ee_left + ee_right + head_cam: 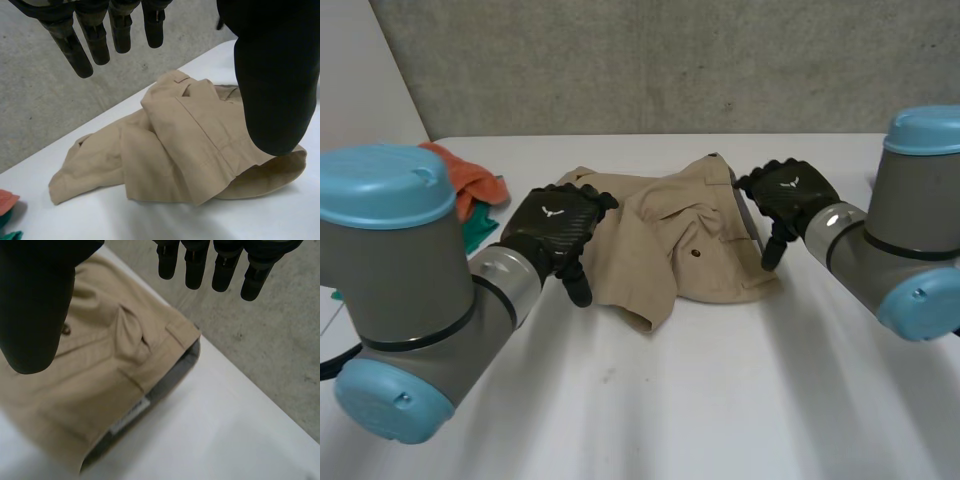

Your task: Fold the laundry.

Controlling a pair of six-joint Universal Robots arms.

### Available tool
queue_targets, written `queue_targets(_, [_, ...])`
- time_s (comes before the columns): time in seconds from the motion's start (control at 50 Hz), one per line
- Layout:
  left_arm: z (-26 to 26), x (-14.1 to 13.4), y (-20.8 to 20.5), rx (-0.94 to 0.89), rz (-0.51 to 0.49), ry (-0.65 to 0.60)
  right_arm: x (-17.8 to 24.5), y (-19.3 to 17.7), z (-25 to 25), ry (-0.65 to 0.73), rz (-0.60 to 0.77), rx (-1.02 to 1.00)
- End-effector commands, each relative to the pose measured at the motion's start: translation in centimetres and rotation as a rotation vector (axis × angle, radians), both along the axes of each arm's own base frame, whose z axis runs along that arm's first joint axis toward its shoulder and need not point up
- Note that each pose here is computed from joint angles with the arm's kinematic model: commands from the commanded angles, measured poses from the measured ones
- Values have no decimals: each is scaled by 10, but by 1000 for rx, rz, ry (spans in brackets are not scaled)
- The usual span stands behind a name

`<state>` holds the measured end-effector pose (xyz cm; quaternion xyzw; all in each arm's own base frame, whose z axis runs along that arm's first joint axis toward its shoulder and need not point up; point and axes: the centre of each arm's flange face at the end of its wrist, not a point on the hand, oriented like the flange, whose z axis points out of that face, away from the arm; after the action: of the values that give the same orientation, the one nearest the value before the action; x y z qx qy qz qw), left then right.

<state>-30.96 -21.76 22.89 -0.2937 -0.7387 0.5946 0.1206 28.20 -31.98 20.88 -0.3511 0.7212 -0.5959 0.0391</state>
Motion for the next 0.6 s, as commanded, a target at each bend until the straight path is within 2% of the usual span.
queue_targets(0.02, [-22, -21, -9, 28, 13, -33, 22, -32, -3, -144, 14, -18])
queue_targets(0.18, [-54, -51, -19, 24, 4, -125, 47, -71, -30, -231, 33, -23])
queue_targets(0.36, [-84, -73, -28, -9, -1, -242, 63, -95, -73, -281, 54, 18])
queue_targets(0.6, [-93, -70, -50, 10, 53, -267, 78, -97, -96, -308, 80, 10])
